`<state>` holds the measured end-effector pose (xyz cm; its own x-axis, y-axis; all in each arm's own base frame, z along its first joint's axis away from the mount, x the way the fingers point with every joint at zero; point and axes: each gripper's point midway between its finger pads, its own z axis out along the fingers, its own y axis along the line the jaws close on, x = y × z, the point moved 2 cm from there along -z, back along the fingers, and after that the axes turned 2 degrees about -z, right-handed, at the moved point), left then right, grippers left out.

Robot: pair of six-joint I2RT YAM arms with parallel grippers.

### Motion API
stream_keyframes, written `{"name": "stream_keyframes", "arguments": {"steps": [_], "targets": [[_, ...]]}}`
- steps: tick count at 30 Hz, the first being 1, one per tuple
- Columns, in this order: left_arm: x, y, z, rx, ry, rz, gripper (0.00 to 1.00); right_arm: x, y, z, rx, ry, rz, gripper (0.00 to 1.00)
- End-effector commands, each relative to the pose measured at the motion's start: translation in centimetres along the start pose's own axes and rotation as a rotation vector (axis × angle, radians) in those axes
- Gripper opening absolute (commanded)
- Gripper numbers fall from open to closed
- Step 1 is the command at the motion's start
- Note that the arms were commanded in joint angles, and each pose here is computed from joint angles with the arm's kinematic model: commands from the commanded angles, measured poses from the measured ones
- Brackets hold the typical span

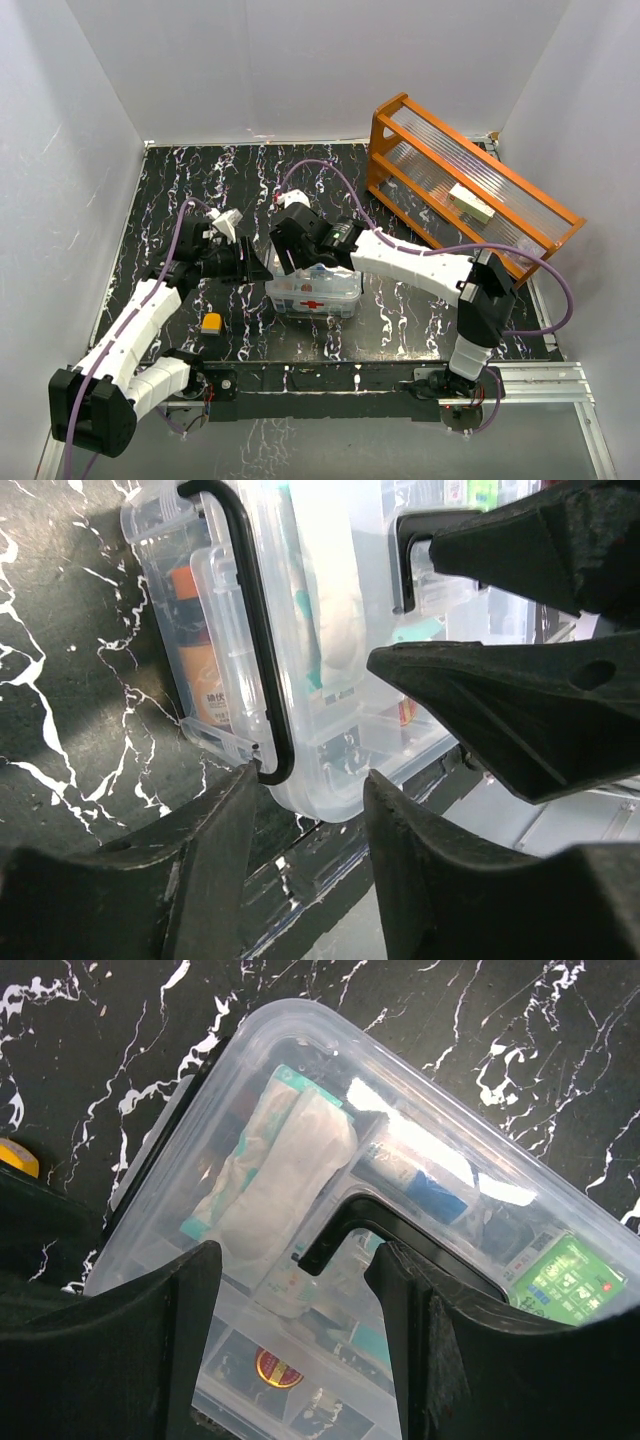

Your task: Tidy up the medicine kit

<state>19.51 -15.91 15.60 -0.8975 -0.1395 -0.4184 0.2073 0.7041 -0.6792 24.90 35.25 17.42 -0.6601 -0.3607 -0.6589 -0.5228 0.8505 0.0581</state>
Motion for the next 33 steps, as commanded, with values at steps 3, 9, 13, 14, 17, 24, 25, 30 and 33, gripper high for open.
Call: {"name": "stream_keyframes", "arguments": {"steps": [3,9,13,14,17,24,25,30,33], "targets": [[-2.9,-0.8,-1.9,-0.092,-0.098,0.055,0.57,-3.9,-1.8,-2.8,0.044,-0.167,0.137,0.63],[-4.4,-0.6,-1.7,-0.102,-0.212,0.031,0.72,-4.5,-6.1,-6.1,0.189,-0.298,0.273,0.66],[-4.2,-0.1,-0.6,-0.085,-0.203,-0.005,0.74,-0.8,-9.5,-6.7,0.254,-0.269,0.394,0.72],[-4.2,-0.1,-0.3,-0.071,-0.195,-0.009,0.73,0.5,-10.3,-6.7,0.27,-0.25,0.43,0.75],[-4.3,-0.3,0.6,-0.03,-0.176,-0.02,0.73,3.8,-12.0,-6.5,0.268,-0.2,0.521,0.8],[-4.1,0.6,2.2,-0.038,-0.111,-0.068,0.69,4.9,-10.6,-5.3,0.042,-0.152,0.575,0.77],[-4.1,0.5,2.4,-0.029,-0.102,-0.073,0.68,5.0,-10.3,-5.1,0.022,-0.14,0.579,0.75],[-3.6,-0.1,3.3,0.042,-0.056,-0.105,0.57,4.6,-9.6,-4.2,-0.062,-0.125,0.603,0.56],[-4.1,-0.5,3.5,0.068,-0.062,-0.112,0.49,3.9,-9.5,-4.0,-0.097,-0.139,0.603,0.48]]}}
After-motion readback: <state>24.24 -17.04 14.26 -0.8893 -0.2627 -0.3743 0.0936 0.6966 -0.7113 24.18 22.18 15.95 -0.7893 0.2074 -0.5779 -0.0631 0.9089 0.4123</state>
